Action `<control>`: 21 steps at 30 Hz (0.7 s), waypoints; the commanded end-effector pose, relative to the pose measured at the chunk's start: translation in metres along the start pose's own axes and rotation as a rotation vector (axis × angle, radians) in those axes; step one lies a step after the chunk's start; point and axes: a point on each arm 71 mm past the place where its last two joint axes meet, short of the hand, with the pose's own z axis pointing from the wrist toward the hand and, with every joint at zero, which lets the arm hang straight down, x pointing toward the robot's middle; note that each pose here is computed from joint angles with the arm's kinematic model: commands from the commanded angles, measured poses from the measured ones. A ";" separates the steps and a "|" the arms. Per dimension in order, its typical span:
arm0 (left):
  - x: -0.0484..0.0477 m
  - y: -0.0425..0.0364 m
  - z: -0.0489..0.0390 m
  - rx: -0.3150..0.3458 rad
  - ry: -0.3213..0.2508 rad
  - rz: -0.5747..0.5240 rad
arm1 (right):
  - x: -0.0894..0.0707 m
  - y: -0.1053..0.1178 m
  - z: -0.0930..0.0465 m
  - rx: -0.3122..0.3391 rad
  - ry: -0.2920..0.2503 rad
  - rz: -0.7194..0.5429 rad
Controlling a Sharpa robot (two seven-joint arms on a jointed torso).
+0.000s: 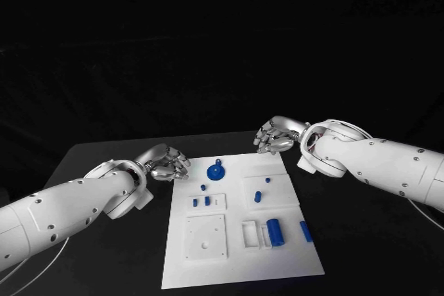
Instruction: Assemble the parts on the task board
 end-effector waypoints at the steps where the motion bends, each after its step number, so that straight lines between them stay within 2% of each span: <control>1: -0.0006 -0.0074 -0.0033 0.065 -0.033 -0.357 | 0.006 0.001 -0.006 -0.013 0.053 -0.221; 3: 0.0004 -0.0093 -0.0046 0.085 -0.015 -0.390 | 0.009 0.002 -0.009 -0.014 0.060 -0.266; 6: -0.0005 -0.0111 -0.0067 0.115 -0.016 -0.422 | 0.016 0.000 -0.014 0.007 0.112 -0.326; 9: -0.0027 -0.0109 -0.0090 0.126 -0.032 -0.441 | 0.023 -0.004 -0.018 0.019 0.141 -0.374; 14: -0.0067 -0.0099 -0.0116 0.129 -0.073 -0.521 | 0.026 -0.010 -0.021 0.031 0.144 -0.440; 21: -0.0084 -0.0078 -0.0121 0.114 -0.093 -0.527 | 0.034 -0.011 -0.026 0.031 0.162 -0.456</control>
